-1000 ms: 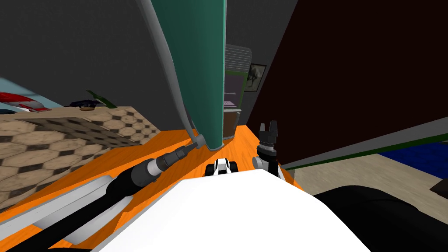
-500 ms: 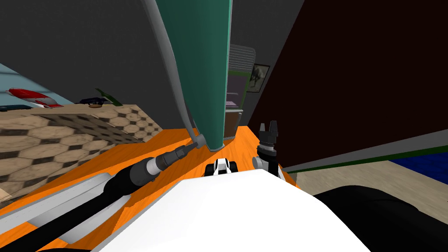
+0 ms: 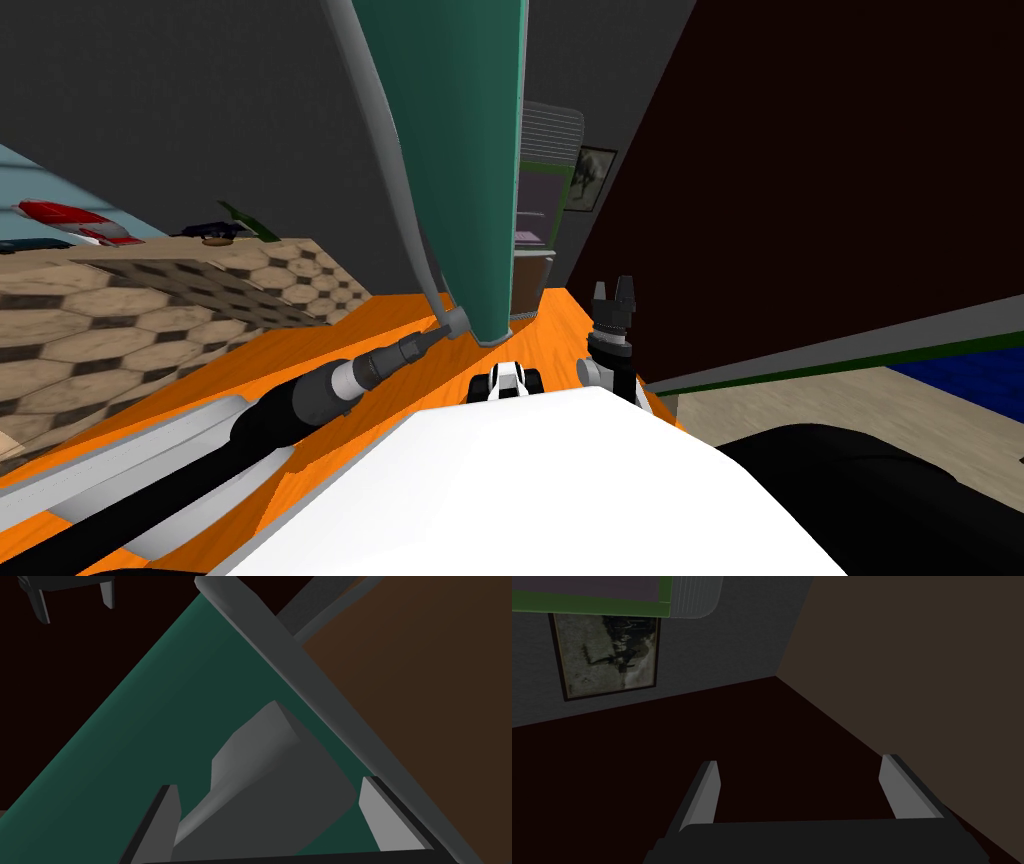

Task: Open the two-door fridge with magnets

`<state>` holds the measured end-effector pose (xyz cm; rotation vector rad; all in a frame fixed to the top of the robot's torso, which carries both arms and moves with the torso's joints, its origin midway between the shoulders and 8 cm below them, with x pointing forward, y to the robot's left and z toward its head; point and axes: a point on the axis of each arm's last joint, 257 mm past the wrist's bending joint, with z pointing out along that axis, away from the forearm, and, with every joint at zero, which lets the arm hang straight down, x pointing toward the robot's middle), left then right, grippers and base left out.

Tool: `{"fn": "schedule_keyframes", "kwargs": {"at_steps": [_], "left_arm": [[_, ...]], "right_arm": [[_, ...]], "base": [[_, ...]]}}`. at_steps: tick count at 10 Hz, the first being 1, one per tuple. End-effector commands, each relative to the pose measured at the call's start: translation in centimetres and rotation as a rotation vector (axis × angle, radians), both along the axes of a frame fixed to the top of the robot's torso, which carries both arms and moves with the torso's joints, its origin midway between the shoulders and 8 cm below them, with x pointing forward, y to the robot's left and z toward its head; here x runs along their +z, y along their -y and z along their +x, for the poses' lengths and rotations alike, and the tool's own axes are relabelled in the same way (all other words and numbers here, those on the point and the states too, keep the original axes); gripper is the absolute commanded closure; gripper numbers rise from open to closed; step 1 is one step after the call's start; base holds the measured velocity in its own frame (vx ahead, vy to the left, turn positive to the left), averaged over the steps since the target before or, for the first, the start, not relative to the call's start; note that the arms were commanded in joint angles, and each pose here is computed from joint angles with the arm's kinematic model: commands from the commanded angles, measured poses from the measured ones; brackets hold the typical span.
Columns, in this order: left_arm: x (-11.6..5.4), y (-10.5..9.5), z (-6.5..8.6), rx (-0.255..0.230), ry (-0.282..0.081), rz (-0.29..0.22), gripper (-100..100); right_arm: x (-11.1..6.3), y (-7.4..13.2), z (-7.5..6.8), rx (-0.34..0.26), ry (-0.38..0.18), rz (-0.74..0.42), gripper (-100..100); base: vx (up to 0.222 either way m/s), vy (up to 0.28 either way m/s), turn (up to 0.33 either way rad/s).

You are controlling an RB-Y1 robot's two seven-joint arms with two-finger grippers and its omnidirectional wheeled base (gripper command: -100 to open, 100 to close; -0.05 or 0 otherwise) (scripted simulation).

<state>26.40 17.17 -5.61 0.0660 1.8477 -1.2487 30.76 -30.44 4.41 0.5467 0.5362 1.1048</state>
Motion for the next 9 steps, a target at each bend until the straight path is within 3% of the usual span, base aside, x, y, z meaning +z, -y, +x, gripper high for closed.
{"fn": "schedule_keyframes", "kwargs": {"at_steps": [1,9], "left_arm": [[2.62,1.11,0.07,-0.026,0.039,-0.039,-100],[2.62,1.11,0.07,-0.026,0.039,-0.039,-100]], "right_arm": [[0.0,0.0,0.0,0.0,0.0,0.0,0],[0.0,0.0,0.0,0.0,0.0,0.0,0]], "base": [[0.011,-0.009,0.06],[0.001,-0.001,0.006]]}}
